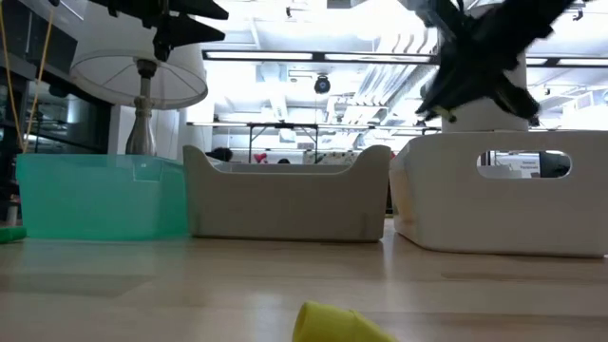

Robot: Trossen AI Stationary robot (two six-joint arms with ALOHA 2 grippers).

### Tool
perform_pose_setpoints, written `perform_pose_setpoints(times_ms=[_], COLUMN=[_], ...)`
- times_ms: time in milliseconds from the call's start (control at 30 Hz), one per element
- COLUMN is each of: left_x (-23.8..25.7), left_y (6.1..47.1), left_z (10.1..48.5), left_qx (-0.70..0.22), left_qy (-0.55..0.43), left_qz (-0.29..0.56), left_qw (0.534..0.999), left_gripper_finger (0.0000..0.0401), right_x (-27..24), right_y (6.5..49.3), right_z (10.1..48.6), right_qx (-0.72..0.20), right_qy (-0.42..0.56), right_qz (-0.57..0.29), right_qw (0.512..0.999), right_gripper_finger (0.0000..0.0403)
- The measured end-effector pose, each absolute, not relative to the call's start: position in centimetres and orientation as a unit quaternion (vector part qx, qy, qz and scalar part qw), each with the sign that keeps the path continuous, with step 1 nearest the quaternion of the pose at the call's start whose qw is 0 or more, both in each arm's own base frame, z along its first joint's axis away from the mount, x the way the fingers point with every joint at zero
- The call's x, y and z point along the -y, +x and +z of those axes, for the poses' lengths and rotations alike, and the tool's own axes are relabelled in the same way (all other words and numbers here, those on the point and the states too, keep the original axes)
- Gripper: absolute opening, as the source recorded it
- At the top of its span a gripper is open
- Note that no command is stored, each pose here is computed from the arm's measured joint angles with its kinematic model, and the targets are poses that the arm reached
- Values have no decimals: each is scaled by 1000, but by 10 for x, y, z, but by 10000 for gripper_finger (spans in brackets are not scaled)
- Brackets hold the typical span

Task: Sort crayons
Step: Put the green crayon into the white bin

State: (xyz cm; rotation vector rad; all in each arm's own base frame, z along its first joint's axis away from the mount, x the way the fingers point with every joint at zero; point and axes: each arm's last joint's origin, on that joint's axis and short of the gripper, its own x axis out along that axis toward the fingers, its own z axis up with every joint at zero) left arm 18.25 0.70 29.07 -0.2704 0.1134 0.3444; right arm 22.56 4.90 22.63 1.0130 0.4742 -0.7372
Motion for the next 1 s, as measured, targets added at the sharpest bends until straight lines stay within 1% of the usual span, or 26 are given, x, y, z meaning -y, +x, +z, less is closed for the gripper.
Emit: perform_pose_setpoints(times_ms=[133, 367, 533, 633, 1000], left_x=[-7, -7, -7, -7, -7], left_y=[182, 183, 183, 183, 183], left_z=[291, 291, 295, 296, 296], left_qx=[-56, -51, -30, -27, -25], left_qy=[-134, -147, -156, -163, -169], left_qz=[171, 171, 168, 167, 168], left_qw=[975, 973, 973, 972, 971], left_gripper_finger=[172, 172, 172, 172, 172], right_x=[-63, -82, -85, -83, -78], right_y=[223, 236, 243, 247, 249], right_z=[209, 190, 164, 154, 151], right_qx=[-217, -282, -337, -350, -354], right_qy=[524, 551, 555, 559, 565], right_qz=[-325, -311, -341, -360, -366], right_qw=[757, 721, 679, 660, 649], right_gripper_finger=[5, 5, 6, 13, 20])
